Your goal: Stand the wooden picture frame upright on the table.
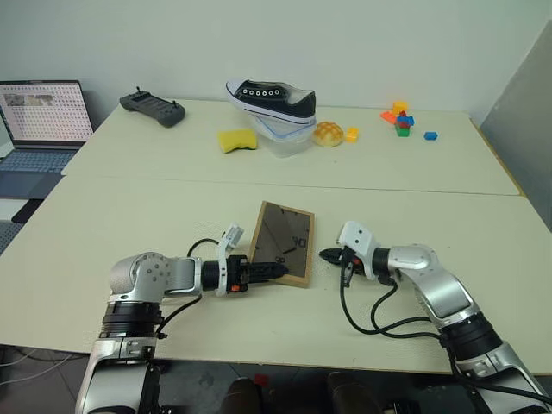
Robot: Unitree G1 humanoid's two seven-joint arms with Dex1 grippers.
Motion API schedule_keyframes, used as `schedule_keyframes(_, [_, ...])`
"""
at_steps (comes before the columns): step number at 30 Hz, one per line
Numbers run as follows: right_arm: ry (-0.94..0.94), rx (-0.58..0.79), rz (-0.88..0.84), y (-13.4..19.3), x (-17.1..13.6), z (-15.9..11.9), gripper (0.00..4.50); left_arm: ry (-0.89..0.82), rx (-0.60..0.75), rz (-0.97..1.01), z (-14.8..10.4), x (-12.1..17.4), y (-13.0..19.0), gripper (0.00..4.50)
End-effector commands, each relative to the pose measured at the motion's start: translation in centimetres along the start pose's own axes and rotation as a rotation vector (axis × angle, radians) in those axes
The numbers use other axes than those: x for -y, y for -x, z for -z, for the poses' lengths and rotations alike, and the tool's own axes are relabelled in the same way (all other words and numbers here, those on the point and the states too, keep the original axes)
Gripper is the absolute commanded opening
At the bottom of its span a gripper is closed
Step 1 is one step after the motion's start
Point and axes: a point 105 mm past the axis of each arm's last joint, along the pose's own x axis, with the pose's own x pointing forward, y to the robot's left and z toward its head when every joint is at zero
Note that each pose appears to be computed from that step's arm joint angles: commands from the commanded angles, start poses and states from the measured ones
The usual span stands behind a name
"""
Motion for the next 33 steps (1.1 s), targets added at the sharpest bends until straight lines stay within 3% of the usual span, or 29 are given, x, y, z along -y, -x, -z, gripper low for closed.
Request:
schedule_keyframes(1, [-0.009,0.062,0.079,1.8,2.3,-1.9,0.00,-0.061,0.032,0.064,-1.3,2.2,-0.1,1.35])
schedule_keyframes(4, [-0.027,0.109,0.123,3.4,4.2,-3.9,0.00,-0.097,0.045,0.101,-2.2,3.6,-0.8,1.35])
schedule_keyframes(8, [-0.159,0.234,0.099,5.0,5.7,-8.0,0.67,-0.186,0.079,0.161,-3.3,5.9,-1.1,1.35])
schedule_keyframes(13, [-0.342,0.393,-0.044,6.0,5.5,-12.7,2.07,-0.307,0.134,0.204,-4.3,7.8,-0.8,1.35])
schedule_keyframes(24, [-0.347,0.382,-0.127,2.7,4.1,-15.2,4.45,-0.471,0.161,0.195,-4.6,8.8,-0.3,1.35])
schedule_keyframes(33, [-0.314,0.490,-0.337,2.8,-0.1,-19.0,4.49,-0.463,0.185,0.148,-4.6,7.8,0.1,1.35])
